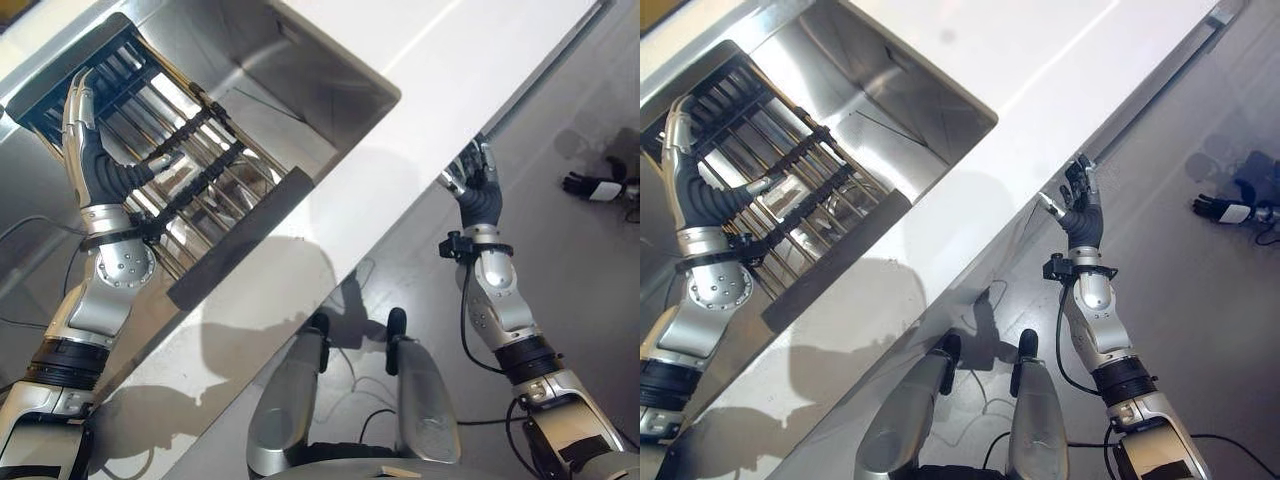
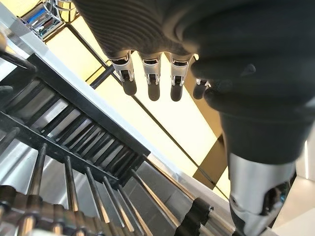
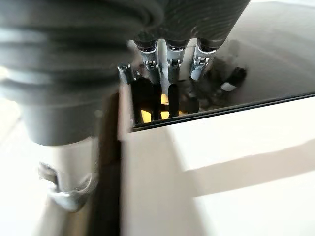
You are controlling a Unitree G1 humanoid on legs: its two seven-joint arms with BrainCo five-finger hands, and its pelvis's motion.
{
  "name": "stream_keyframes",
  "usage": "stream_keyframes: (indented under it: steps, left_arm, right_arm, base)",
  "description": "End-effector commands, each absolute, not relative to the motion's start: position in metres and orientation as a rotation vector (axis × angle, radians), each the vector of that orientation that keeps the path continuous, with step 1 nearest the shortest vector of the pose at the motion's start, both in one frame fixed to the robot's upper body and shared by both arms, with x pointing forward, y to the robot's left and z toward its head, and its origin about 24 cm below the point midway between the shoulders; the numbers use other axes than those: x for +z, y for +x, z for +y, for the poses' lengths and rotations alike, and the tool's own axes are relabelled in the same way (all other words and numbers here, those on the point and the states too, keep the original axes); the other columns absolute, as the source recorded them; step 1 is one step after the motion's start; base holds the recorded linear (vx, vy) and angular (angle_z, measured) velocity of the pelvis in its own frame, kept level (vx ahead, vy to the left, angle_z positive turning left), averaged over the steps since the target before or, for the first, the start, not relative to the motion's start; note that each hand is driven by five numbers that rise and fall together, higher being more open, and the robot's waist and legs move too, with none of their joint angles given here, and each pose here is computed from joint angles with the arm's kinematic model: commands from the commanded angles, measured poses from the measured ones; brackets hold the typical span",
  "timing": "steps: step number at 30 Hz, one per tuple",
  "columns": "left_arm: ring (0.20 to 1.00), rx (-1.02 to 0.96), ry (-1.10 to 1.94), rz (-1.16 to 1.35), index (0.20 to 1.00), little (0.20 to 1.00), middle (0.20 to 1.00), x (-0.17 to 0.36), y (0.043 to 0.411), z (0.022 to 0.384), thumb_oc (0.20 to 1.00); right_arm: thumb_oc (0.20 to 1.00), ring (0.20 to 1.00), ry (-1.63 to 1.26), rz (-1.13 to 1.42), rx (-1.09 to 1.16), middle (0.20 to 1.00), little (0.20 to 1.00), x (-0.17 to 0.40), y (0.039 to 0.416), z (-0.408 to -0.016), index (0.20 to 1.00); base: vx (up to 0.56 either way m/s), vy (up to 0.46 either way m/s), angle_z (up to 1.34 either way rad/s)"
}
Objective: Pick up plates and place into dishwasher.
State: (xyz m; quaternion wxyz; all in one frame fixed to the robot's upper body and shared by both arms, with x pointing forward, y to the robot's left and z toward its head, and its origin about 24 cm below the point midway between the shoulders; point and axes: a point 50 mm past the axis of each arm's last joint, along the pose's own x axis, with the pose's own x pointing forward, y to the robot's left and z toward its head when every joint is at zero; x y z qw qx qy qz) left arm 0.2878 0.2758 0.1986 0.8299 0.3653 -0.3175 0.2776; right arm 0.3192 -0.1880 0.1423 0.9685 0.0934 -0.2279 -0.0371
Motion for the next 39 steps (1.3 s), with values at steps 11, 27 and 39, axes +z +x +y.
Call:
stream_keyframes:
  steps: [11, 27, 39]
  left_arm:
    - [1.000, 0.568, 0.834, -0.691, 1.000, 1.000, 1.000, 0.181, 0.261, 0.278, 1.000]
    - [1.000, 0.569, 0.734, -0.613, 1.000, 1.000, 1.000, 0.146, 0.239, 0.270, 1.000]
    - [1.000, 0.593, 0.586, -0.581, 1.000, 1.000, 1.000, 0.137, 0.230, 0.261, 1.000]
  right_arm:
    - [1.000, 1.000, 0.261, -0.591, -0.135, 1.000, 1.000, 0.144, 0.277, -0.200, 1.000]
    - [1.000, 1.000, 0.203, -0.548, -0.273, 1.000, 1.000, 0.132, 0.239, -0.208, 1.000]
    - [1.000, 1.000, 0.052, -0.688, -0.004, 1.000, 1.000, 0.180, 0.241, -0.191, 1.000]
  base:
    - [0.02, 0.009, -0.09]
    - [0.03, 0.030, -0.17]
    - [0.05, -0.022, 0.30]
